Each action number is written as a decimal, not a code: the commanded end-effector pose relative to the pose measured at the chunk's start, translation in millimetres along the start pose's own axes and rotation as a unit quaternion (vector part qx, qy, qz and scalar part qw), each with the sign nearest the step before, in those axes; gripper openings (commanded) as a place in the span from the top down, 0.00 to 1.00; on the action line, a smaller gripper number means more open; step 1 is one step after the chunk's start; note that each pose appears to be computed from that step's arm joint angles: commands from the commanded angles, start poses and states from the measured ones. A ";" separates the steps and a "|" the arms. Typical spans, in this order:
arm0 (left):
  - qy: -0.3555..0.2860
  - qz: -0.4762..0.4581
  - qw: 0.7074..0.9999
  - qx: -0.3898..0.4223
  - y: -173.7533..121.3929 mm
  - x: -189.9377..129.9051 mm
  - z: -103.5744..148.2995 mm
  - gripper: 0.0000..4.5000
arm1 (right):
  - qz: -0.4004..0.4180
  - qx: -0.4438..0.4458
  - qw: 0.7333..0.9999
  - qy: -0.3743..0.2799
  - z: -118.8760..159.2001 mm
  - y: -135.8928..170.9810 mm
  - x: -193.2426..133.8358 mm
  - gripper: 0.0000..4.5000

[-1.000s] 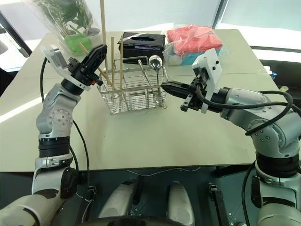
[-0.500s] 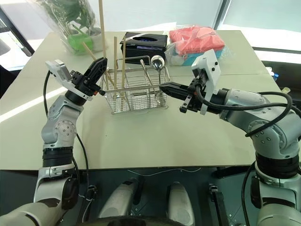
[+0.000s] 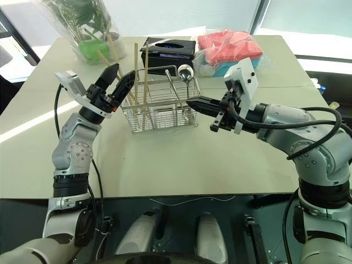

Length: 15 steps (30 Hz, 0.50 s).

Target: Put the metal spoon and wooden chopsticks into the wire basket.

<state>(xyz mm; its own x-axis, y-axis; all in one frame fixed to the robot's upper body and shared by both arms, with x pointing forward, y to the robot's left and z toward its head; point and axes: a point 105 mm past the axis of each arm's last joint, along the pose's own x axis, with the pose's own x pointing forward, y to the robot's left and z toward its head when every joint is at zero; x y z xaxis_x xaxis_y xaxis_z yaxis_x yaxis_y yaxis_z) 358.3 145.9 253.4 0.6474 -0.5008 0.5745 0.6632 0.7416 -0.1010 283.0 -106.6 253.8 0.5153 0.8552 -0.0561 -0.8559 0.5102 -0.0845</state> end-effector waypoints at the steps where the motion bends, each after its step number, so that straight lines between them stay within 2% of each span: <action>1: -0.059 0.002 0.998 0.015 1.8 9.3 41.0 0.07 | 0.000 -0.018 1.000 -0.016 8.4 1.9 -2.1 1.00; 4: -0.101 0.035 0.993 0.045 19.1 6.5 90.3 0.07 | -0.019 -0.013 1.000 -0.011 2.6 -6.3 -5.4 1.00; 5: -0.101 0.045 0.992 0.060 24.2 1.9 100.9 0.07 | -0.031 -0.011 0.999 -0.010 0.0 -10.6 -6.9 1.00; 7: -0.081 0.070 0.990 0.092 34.7 -10.4 107.0 0.07 | -0.065 -0.015 0.998 -0.008 -6.2 -22.6 -10.7 1.00; 8: -0.072 0.081 0.989 0.103 38.6 -15.2 107.6 0.18 | -0.081 -0.019 0.997 -0.006 -9.1 -27.9 -12.2 1.00; 10: -0.030 0.121 0.984 0.129 51.9 -34.8 101.0 0.35 | -0.133 -0.029 0.991 -0.010 -16.7 -46.0 -15.7 1.00; 15: 0.057 0.226 0.959 0.159 73.1 -87.5 69.8 0.94 | -0.232 -0.036 0.971 -0.038 -36.5 -78.6 -21.4 1.00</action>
<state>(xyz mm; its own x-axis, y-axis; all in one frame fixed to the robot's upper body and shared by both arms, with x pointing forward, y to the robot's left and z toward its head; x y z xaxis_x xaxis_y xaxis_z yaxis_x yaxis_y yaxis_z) 333.7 271.6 237.7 0.9053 -0.1601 0.3935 0.2140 0.9720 -0.0967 337.2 -161.2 218.7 0.8116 0.5839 0.0202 -0.5780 0.8075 -0.1174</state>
